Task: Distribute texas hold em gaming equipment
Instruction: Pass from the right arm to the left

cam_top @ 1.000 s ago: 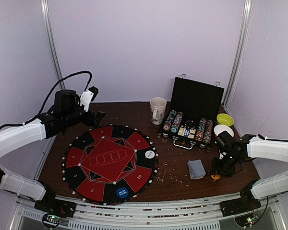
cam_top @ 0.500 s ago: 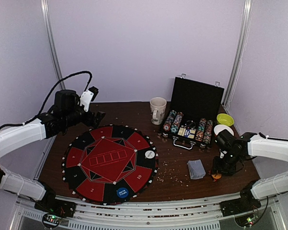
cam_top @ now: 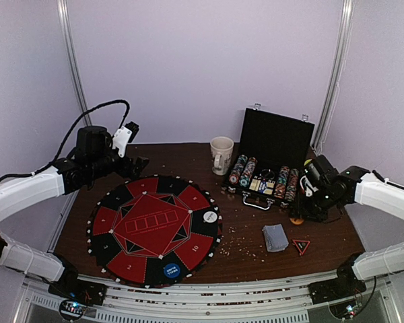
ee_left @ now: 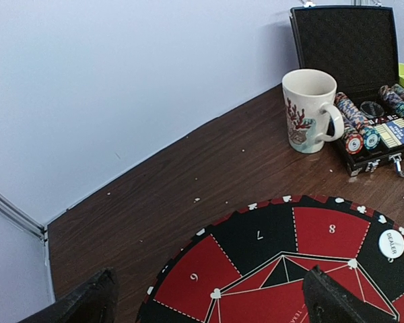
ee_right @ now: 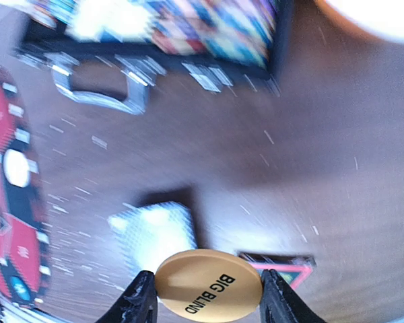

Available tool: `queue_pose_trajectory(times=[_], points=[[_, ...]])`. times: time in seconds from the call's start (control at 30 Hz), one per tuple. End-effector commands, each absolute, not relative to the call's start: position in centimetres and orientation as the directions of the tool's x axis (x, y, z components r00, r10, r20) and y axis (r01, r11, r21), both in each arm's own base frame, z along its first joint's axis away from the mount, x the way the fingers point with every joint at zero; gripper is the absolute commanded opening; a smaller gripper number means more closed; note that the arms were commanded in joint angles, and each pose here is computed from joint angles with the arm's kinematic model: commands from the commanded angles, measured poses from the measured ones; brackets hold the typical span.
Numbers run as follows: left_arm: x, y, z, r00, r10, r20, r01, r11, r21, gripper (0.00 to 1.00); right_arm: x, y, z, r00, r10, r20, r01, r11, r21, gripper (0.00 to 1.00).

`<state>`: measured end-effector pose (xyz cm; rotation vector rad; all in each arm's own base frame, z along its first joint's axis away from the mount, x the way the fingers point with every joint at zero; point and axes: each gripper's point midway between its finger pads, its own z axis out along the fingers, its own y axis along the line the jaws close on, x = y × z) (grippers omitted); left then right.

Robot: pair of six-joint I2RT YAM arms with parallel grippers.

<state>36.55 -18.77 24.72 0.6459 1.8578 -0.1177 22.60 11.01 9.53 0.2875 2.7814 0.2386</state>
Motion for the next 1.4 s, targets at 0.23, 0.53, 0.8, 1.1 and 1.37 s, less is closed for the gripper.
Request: queue_pose_trajectory(times=[0.23, 0.53, 0.8, 1.1, 1.37], points=[[32.9, -26.4, 31.6, -0.234, 0.085, -0.968, 0.777, 0.616, -0.133, 0.93, 30.9, 24.3, 22.1, -0.702, -0.011, -0.712, -0.31, 0.905, 0.292, 0.38], [30.4, -30.2, 31.5, -0.39, 0.013, -0.921, 0.823, 0.453, -0.342, 0.81, 30.5, 37.4, 26.0, -0.479, -0.204, -0.854, -0.663, 0.721, 0.2, 0.39], [29.9, -32.1, 29.7, -0.452, 0.061, -0.89, 0.821, 0.419, -0.388, 0.73, 28.5, 42.7, 25.9, -0.348, -0.316, -0.883, -0.775, 0.627, 0.081, 0.39], [29.5, -33.0, 28.3, -0.495, 0.092, -0.864, 0.814, 0.397, -0.424, 0.54, 27.8, 44.4, 24.9, -0.262, -0.431, -0.864, -0.791, 0.608, -0.063, 0.4], [28.6, -33.3, 26.3, -0.492, 0.166, -0.855, 0.83, 0.387, -0.402, 0.52, 27.9, 45.4, 25.2, -0.227, -0.464, -0.856, -0.803, 0.587, -0.105, 0.4]])
